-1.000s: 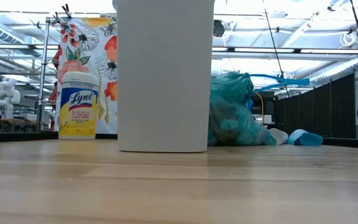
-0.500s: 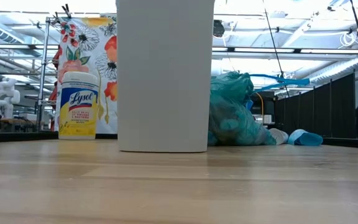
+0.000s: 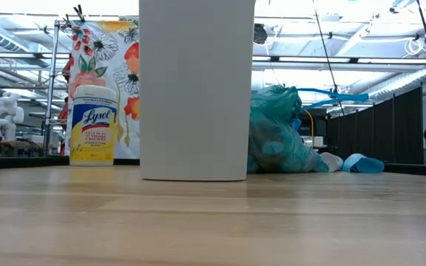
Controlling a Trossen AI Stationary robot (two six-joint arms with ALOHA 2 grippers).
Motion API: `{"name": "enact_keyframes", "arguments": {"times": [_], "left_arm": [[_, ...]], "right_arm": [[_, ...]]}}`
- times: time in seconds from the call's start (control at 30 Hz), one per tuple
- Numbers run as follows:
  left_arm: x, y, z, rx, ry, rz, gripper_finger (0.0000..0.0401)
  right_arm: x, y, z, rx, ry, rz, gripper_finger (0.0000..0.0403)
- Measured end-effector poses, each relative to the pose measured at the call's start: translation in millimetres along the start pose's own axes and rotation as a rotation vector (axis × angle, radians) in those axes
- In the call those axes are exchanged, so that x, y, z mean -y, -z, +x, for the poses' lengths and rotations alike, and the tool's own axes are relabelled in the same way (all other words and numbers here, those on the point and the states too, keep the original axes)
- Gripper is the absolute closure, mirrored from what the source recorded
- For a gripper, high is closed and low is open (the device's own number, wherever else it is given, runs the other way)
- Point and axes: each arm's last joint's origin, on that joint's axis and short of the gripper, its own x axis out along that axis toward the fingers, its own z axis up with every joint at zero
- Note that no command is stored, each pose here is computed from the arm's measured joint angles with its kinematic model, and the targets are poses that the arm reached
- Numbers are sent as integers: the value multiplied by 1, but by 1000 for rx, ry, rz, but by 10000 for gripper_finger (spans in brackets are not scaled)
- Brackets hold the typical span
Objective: Place trash/remove bag and relplace
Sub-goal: Insert the light blue trash bag into the white trash bin
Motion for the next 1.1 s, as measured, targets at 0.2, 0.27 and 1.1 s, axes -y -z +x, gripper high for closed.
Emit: {"name": "enact_keyframes", "arguments": {"times": [0.2, 0.27, 1.1], "left_arm": [[11, -9, 8, 70, 78, -16, 367], [14, -10, 14, 69, 81, -16, 346], [29, -17, 57, 47, 99, -343, 254]], "right_arm": [[-1, 1, -7, -2, -11, -7, 403], [0, 1, -7, -6, -9, -9, 403], [-16, 0, -15, 72, 24, -75, 403]]}}
